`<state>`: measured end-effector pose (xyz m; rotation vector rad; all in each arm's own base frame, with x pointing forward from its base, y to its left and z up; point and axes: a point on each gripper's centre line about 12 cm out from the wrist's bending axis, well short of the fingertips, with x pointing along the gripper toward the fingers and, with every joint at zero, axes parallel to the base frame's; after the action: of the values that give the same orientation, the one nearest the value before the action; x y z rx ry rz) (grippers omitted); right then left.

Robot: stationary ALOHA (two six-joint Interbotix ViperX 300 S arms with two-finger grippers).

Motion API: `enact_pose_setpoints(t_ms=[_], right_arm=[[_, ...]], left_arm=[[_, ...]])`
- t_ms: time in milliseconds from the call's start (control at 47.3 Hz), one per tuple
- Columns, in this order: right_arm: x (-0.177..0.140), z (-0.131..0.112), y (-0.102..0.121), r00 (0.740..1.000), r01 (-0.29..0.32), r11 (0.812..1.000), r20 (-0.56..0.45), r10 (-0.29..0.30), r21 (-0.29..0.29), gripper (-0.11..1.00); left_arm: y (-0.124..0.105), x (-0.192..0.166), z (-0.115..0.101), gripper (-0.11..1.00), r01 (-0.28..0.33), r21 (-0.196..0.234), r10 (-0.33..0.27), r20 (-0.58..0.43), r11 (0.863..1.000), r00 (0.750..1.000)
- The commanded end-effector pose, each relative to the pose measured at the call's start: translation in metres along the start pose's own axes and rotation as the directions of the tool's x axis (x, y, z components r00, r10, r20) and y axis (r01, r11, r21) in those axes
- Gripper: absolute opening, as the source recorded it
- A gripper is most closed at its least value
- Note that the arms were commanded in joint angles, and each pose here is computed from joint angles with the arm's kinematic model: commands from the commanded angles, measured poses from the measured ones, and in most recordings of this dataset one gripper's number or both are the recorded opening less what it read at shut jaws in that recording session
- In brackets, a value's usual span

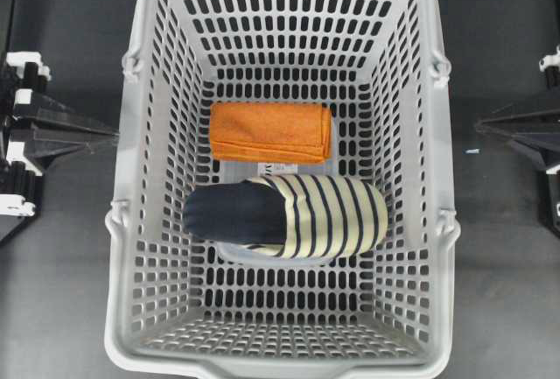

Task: Pick up the slipper from the shopping basket with the left arm.
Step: 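Move the left gripper over the striped slipper and lower it into the basket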

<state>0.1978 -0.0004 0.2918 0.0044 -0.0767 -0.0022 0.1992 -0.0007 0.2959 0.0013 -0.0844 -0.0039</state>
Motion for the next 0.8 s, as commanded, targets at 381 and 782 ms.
enact_pose_setpoints(t_ms=[381,782], right_arm=[[0.002,-0.003,0.001,1.000,-0.003,1.000,-0.015,0.004,0.021,0.00],[0.001,-0.006,0.001,0.999,-0.002,0.999,-0.043,0.004,0.046,0.00]], left_arm=[[-0.009,0.084,0.079,0.00,0.029,0.009,-0.024,-0.329,1.000,0.944],[-0.028,0.194,0.044,0.00,0.061,0.010,-0.038,-0.677,0.998,0.735]])
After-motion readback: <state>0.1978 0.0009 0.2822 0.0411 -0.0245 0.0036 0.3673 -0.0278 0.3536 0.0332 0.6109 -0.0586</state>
